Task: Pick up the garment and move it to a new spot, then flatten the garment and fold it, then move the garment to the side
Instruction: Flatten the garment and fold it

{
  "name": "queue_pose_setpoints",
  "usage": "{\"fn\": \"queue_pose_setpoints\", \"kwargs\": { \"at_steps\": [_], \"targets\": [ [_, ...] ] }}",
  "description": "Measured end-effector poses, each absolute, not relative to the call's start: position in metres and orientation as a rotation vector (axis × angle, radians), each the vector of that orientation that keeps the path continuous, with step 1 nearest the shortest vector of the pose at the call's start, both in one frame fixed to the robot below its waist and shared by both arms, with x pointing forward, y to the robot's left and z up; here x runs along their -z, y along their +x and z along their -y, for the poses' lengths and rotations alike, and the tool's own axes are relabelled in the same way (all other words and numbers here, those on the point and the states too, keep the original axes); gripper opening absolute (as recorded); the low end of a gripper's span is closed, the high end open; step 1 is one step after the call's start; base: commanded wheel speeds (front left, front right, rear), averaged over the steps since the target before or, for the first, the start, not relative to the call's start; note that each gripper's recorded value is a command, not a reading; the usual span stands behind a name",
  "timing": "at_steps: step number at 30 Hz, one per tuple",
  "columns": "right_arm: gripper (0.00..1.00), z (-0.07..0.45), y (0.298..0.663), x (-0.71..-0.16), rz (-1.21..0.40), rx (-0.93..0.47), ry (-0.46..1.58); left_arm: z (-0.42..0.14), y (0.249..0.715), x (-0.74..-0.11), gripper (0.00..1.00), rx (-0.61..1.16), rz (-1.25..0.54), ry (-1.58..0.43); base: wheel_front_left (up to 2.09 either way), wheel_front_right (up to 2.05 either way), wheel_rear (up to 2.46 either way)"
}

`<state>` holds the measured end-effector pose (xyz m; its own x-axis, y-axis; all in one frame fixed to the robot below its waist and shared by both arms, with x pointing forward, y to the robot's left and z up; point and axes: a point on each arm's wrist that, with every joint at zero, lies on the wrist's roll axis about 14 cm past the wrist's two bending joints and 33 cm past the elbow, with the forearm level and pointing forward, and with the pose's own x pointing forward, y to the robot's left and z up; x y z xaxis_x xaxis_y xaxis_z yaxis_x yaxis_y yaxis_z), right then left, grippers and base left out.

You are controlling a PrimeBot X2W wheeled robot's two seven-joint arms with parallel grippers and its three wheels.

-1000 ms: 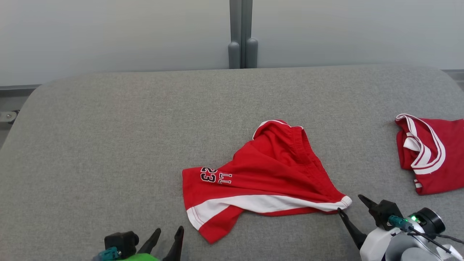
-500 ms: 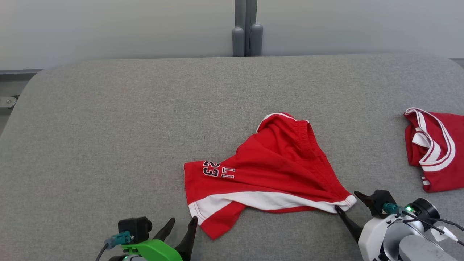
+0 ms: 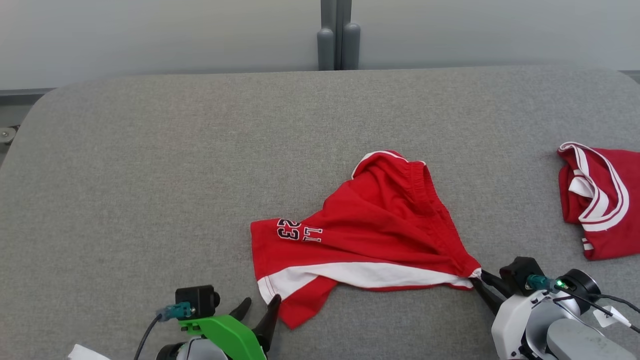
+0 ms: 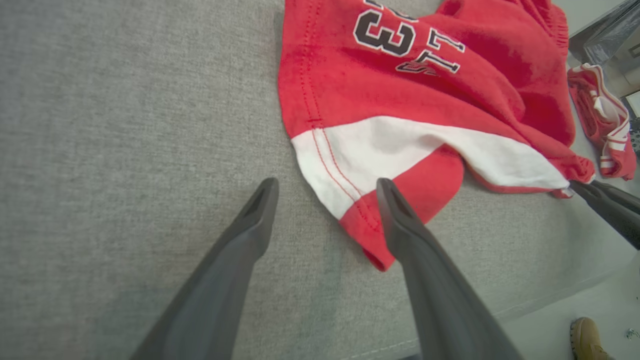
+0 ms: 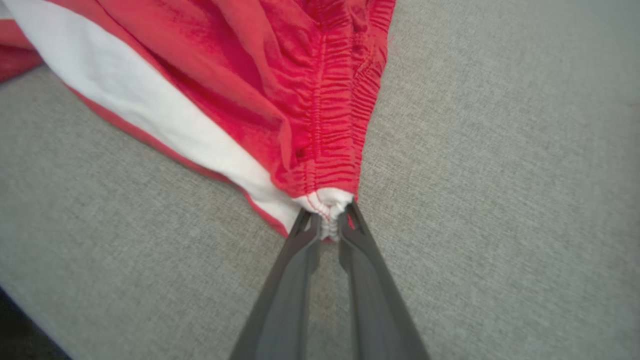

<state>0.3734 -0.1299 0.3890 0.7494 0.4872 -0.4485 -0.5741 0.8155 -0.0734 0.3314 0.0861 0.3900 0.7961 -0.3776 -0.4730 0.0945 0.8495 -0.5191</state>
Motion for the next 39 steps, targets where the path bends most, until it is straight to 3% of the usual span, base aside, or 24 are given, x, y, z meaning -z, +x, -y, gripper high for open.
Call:
{"fn": "queue_pose_setpoints", "kwargs": {
  "at_steps": [7, 8, 10, 13, 14, 20, 23, 27, 39],
  "targets": [
    [0.14, 0.132, 0.377, -0.387, -0.427, -0.579, -0.207, -0.076, 0.338, -0.377, 1.0, 0.277, -0.653, -0.492, 0.0, 0.0, 0.0],
    [0.14, 0.133, 0.377, -0.386, -0.429, -0.577, -0.205, -0.075, 0.339, -0.376, 0.93, 0.278, -0.655, -0.489, 0.0, 0.0, 0.0],
    [0.14, 0.133, 0.376, -0.385, -0.43, -0.576, -0.201, -0.075, 0.341, -0.374, 0.67, 0.277, -0.658, -0.486, 0.0, 0.0, 0.0],
    [0.14, 0.133, 0.376, -0.385, -0.429, -0.575, -0.199, -0.074, 0.34, -0.372, 0.04, 0.275, -0.663, -0.484, 0.0, 0.0, 0.0],
    [0.14, 0.133, 0.376, -0.386, -0.428, -0.574, -0.197, -0.073, 0.339, -0.371, 0.0, 0.277, -0.664, -0.481, 0.0, 0.0, 0.0],
    [0.12, 0.132, 0.374, -0.387, -0.422, -0.574, -0.192, -0.069, 0.336, -0.372, 0.0, 0.296, -0.665, -0.472, 0.0, 0.0, 0.0],
    [0.02, 0.129, 0.374, -0.387, -0.42, -0.578, -0.188, -0.066, 0.337, -0.377, 0.0, 0.309, -0.65, -0.48, 0.0, 0.0, 0.0],
    [0.0, 0.123, 0.373, -0.392, -0.409, -0.591, -0.167, -0.065, 0.342, -0.39, 0.0, 0.326, -0.605, -0.487, 0.0, 0.0, 0.0],
    [0.0, 0.122, 0.406, -0.514, -0.186, -0.558, 0.273, -0.087, 0.353, -0.505, 0.0, 0.461, -0.345, -0.483, 0.0, 0.0, 0.0]
  ]
}}
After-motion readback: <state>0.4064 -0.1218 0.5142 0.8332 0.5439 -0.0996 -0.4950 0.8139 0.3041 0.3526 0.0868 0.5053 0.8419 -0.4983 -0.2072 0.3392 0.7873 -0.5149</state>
